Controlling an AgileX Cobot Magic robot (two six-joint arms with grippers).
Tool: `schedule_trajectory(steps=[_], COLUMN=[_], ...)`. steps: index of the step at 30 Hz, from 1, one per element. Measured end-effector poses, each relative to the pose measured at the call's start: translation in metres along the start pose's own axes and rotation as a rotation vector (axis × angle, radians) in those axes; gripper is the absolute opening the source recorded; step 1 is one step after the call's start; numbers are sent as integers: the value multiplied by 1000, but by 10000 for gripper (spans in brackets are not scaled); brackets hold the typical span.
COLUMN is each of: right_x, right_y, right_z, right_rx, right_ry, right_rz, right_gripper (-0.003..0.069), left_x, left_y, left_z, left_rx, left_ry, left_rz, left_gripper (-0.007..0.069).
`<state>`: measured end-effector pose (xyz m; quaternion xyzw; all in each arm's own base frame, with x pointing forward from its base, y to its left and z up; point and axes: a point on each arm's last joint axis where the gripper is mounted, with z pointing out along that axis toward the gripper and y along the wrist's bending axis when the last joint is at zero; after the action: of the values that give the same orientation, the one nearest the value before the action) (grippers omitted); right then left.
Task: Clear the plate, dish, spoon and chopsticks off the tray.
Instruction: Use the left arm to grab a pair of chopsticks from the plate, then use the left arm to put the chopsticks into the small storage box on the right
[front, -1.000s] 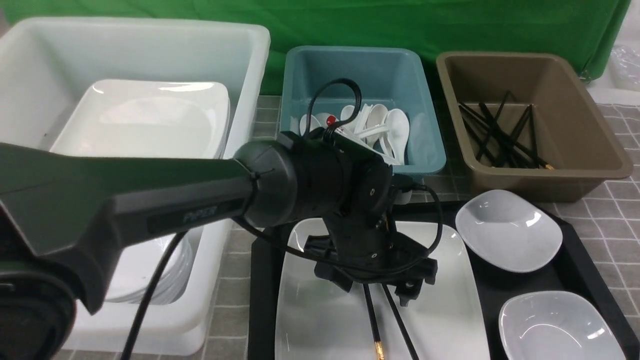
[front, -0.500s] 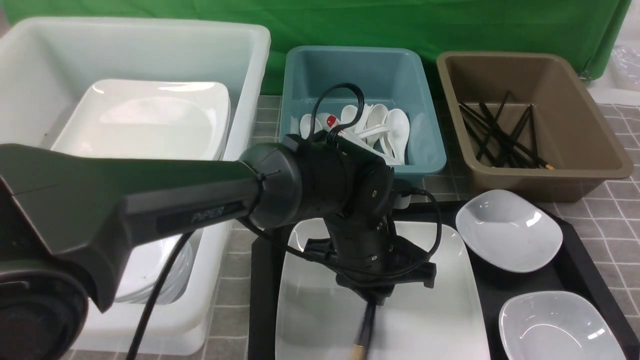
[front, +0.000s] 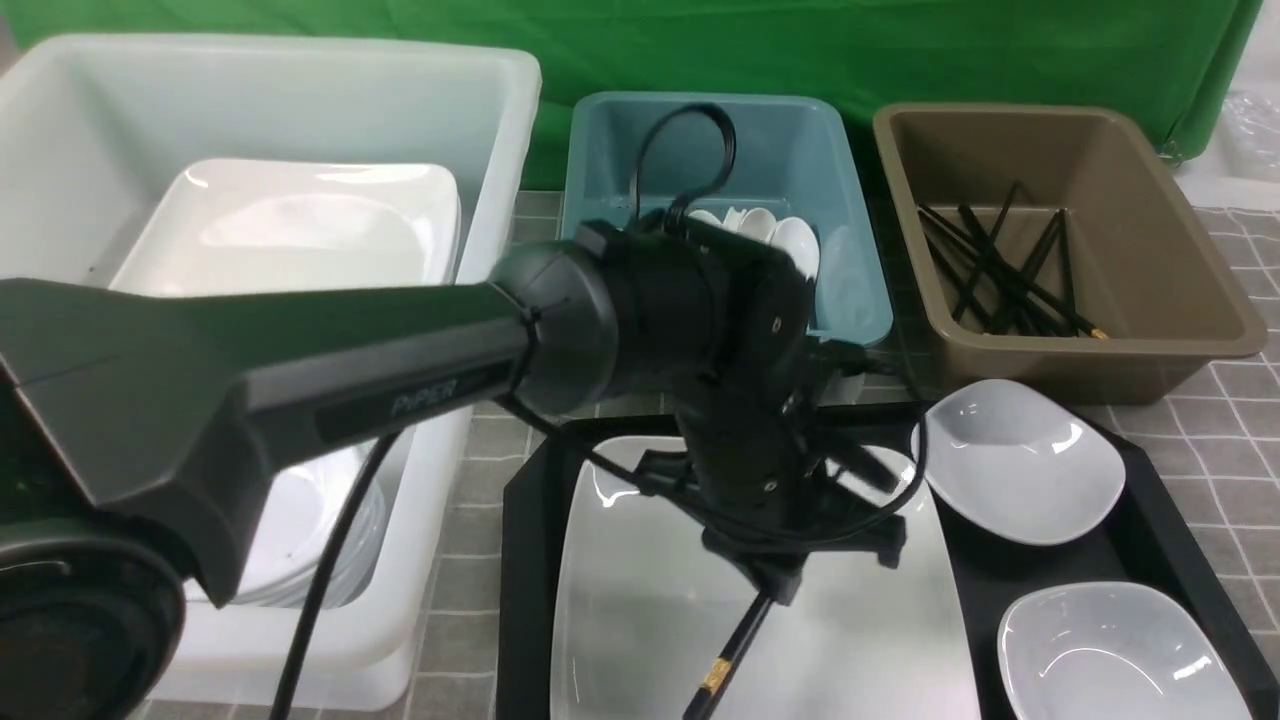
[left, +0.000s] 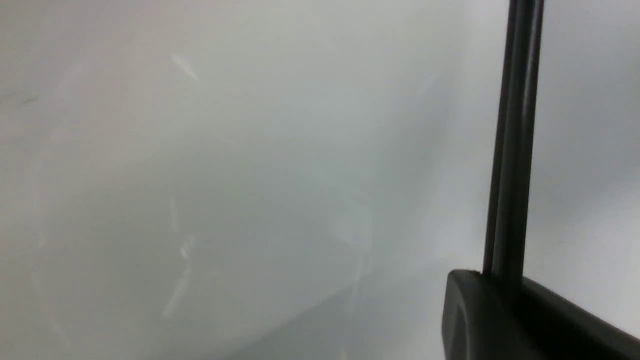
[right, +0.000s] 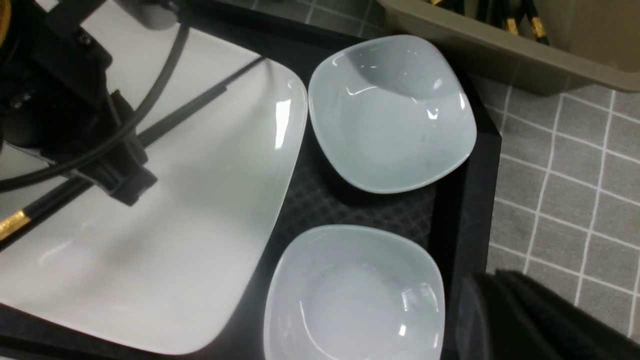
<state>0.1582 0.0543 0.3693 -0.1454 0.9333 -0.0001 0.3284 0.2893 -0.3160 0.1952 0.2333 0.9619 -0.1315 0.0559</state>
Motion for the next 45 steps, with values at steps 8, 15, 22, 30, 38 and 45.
schedule_trajectory(steps=[8,15,22,30,38,45], right_x=[-2,-6,-13,-25,-25,-23], right_y=[0,1,2,3,4,3], right_z=[0,0,-1,-4,-4,-3], right_rx=[-4,-11,-21,-39,-39,-36], right_ry=[-21,-65,-138,-277,-281,-260], right_rz=[0,1,1,0,0,-1], right_gripper=[49,56,66,69,70,71], left_x=[-10,-38,-71,-124,-175,-189], left_y=[-17,-36,-49,-43,-10,7], left_z=[-29,-82,-122,-116,-72,-42], left_rx=[89,149,207,267,312,310], left_ry=[-8,-191,-483,-771,-1101,-1235], left_rz=[49,101,127,97,-21,-75], left_gripper=[33,33,33,33,33,33])
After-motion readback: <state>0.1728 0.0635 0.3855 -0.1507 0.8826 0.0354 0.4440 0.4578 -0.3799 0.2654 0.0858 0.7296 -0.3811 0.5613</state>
